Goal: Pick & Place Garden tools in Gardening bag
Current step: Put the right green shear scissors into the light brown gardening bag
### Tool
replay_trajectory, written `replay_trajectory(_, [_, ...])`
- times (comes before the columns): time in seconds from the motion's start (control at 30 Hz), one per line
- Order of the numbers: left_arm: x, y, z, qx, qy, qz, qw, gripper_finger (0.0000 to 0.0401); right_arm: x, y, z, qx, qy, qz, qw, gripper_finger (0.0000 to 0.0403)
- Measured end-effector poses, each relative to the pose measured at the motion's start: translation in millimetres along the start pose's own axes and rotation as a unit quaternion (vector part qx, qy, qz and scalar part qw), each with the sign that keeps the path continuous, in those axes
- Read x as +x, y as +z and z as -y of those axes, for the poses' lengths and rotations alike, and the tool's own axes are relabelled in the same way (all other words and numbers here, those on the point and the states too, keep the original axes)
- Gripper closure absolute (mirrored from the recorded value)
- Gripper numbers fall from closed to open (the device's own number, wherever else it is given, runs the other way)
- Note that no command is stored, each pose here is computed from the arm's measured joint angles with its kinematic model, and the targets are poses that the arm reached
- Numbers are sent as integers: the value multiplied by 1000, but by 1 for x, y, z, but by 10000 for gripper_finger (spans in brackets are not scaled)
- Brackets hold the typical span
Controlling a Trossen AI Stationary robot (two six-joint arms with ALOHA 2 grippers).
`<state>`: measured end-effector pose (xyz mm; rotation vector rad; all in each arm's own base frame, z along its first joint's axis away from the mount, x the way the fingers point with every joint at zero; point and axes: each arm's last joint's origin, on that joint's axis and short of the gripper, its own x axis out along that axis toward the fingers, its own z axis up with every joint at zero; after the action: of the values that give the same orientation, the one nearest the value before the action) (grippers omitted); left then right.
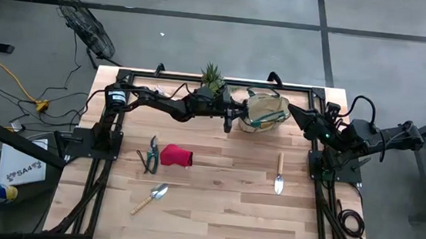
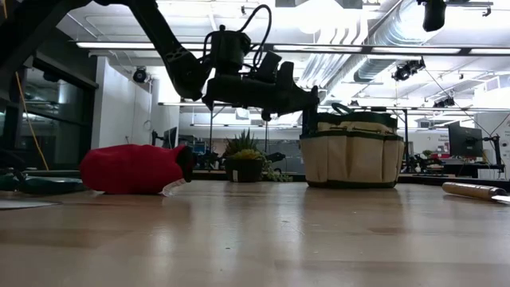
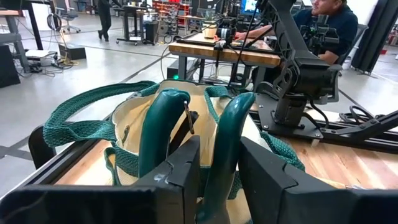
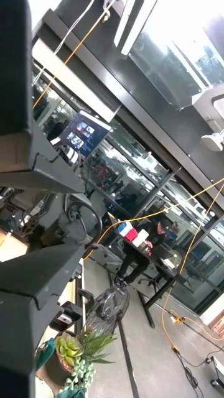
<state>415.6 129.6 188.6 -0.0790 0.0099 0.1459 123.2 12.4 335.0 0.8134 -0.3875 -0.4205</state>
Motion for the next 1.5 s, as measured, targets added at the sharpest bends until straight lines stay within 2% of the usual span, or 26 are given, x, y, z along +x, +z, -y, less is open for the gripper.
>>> replay_trajectory(0.7, [0,2,0,-3,-6,8,1000,292,0,0,0,-2,1,-1,1000,268])
replay_trajectory(0.83, [0,2,0,-3,-5,8,1000,260,0,0,0,-3,2,-1,1000,268])
replay_trajectory(1.03, [0,2,0,-3,-5,8,1000,165,0,0,0,-3,2,-1,1000,268])
replay_trajectory(1.17, [0,3,0,-2,-5,12,1000,118,0,0,0,-3,3,-2,1000,268])
replay_trajectory(1.3, [0,2,1,-2,-12,9,1000,101,0,0,0,-3,3,-2,1000,268])
replay_trajectory(1.5, [-1,0,2,-2,-26,-19,999,104,0,0,0,-3,3,-2,1000,268])
